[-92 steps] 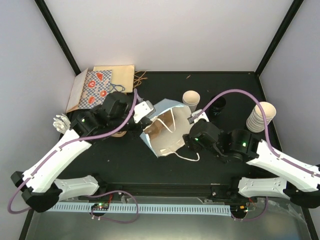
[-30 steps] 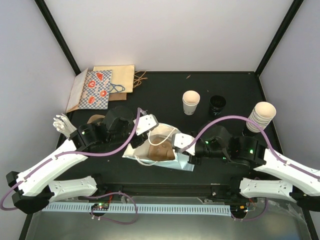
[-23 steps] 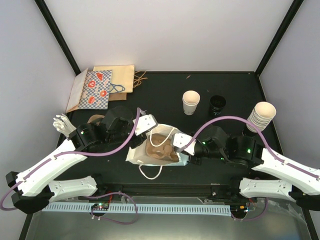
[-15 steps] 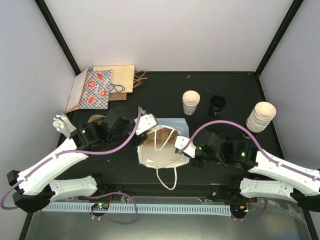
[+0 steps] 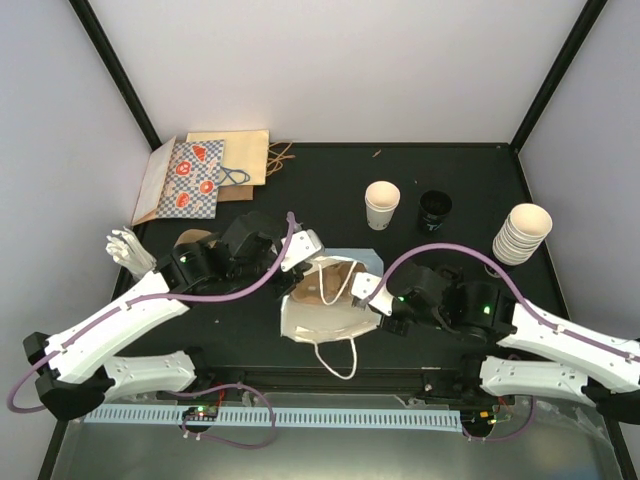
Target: Pack the takeout coffee
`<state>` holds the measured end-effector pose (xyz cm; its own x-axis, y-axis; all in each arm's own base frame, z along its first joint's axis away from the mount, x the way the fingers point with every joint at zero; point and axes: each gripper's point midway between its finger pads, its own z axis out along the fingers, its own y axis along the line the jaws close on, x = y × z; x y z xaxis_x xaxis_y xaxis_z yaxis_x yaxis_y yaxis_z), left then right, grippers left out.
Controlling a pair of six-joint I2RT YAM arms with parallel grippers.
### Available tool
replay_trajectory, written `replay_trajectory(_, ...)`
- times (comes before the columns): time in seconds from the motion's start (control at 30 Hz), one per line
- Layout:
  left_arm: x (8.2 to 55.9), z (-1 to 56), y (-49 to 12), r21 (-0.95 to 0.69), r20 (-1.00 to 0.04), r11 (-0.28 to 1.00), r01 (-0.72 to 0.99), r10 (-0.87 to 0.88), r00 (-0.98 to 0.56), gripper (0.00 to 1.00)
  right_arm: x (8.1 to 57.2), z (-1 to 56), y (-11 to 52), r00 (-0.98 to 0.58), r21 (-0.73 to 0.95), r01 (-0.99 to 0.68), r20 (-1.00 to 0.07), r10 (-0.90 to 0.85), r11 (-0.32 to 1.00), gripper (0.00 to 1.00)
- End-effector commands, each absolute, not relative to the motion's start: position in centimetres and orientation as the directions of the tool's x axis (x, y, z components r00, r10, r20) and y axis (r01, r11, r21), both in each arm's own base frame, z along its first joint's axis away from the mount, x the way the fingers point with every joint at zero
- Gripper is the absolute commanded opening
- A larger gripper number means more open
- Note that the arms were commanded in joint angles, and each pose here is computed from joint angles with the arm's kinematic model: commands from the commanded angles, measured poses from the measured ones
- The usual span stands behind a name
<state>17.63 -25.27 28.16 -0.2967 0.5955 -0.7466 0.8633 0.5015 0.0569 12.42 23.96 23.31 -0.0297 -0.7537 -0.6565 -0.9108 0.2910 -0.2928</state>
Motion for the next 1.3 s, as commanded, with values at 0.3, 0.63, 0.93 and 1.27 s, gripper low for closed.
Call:
replay_trajectory(0.3, 17.6, 28.0, -26.8, 0.0, -0.759, 0.492, 0.871, 0.567, -0.321, 0.02, 9.9, 30.0, 25.4, 0.075, -0.275, -0.937, -0.76, -0.645, 0.215, 0.01)
replay_trajectory(0.63, 18.3, 27.7, -26.7, 0.014, -0.744, 0.517, 0.856, 0.577, -0.336, 0.02, 10.0, 32.2, 26.9, 0.044, -0.244, -0.936, -0.796, -0.604, 0.254, 0.01)
replay_trajectory(0.93, 21.8, 29.7, -24.0, 0.133, -0.745, 0.671, 0.73, 0.553, -0.373, 0.02, 13.2, 30.4, 23.9, -0.064, -0.269, -0.844, -0.809, -0.585, 0.464, 0.01)
replay_trajectory(1.27, 24.5, 31.2, -23.1, 0.239, -0.756, 0.735, 0.634, 0.551, -0.353, 0.02, 15.7, 25.8, 22.9, -0.211, -0.189, -0.804, -0.795, -0.568, 0.564, 0.01)
